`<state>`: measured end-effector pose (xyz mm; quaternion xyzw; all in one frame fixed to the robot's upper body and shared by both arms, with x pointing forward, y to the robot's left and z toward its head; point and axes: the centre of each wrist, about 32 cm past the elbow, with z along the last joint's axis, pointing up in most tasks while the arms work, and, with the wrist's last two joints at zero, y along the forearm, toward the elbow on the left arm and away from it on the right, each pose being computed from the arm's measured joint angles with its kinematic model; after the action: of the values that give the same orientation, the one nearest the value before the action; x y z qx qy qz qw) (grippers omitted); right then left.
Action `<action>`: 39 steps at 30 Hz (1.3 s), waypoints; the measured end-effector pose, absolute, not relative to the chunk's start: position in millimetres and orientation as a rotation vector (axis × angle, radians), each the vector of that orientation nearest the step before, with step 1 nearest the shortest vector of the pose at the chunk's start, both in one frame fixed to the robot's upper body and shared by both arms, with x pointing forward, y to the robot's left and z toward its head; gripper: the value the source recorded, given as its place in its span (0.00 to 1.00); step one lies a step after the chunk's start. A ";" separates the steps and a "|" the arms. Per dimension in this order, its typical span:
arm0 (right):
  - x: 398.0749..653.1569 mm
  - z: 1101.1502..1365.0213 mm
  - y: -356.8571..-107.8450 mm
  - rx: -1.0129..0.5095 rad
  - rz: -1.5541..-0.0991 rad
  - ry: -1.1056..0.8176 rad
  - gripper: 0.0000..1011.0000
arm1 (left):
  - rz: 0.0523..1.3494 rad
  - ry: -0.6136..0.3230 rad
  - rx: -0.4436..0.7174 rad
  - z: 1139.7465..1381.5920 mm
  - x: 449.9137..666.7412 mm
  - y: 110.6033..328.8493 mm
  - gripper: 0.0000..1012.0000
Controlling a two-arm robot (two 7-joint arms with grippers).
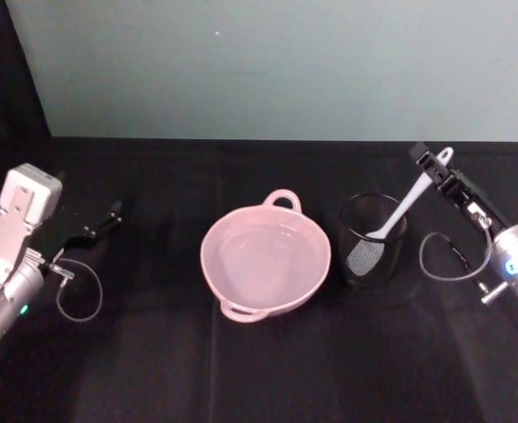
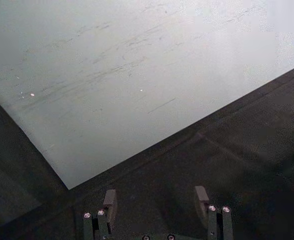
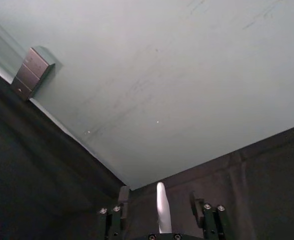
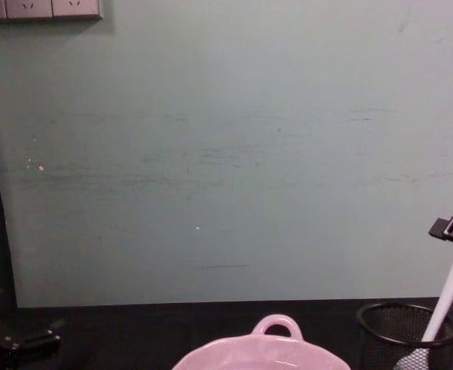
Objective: Use the one hand to pick up the spoon and stir the clear water in the bowl.
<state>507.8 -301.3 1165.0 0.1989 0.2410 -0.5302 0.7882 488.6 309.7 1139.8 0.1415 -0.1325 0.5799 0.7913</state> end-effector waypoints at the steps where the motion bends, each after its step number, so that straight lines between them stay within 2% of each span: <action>1: 507.6 1164.9 -301.7 0.422 -1.139 0.526 0.75 | 1.248 -0.285 0.305 1139.7 488.6 309.7 1.00; 2: 507.6 1164.9 -301.7 0.422 -1.139 0.526 0.75 | 1.248 -0.285 0.304 1139.8 488.6 309.7 1.00; 10: 507.2 1163.0 -304.3 0.399 -1.134 0.542 0.45 | 1.248 -0.285 0.304 1139.8 488.6 309.7 1.00; 12: 507.1 1163.0 -304.7 0.397 -1.135 0.542 0.41 | 1.248 -0.285 0.304 1139.8 488.6 309.7 1.00; 14: 506.9 1163.0 -305.2 0.395 -1.135 0.540 0.33 | 1.248 -0.285 0.304 1139.8 488.6 309.7 1.00; 16: 506.7 1163.8 -305.6 0.392 -1.135 0.534 0.30 | 1.248 -0.285 0.304 1139.8 488.6 309.7 1.00; 21: 504.7 1168.7 -305.6 0.382 -1.136 0.503 0.13 | 1.248 -0.285 0.304 1139.8 488.6 309.7 1.00; 30: 501.3 1189.0 -301.7 0.318 -1.123 0.367 0.11 | 1.248 -0.285 0.304 1139.8 488.6 309.7 1.00; 39: 508.1 1232.4 -298.3 0.182 -1.067 0.137 0.11 | 1.248 -0.285 0.304 1139.8 488.6 309.7 1.00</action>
<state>508.1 -298.3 1232.4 0.0867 0.0652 -0.5075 0.8548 488.6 309.7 1139.8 0.1415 -0.1325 0.5800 0.7913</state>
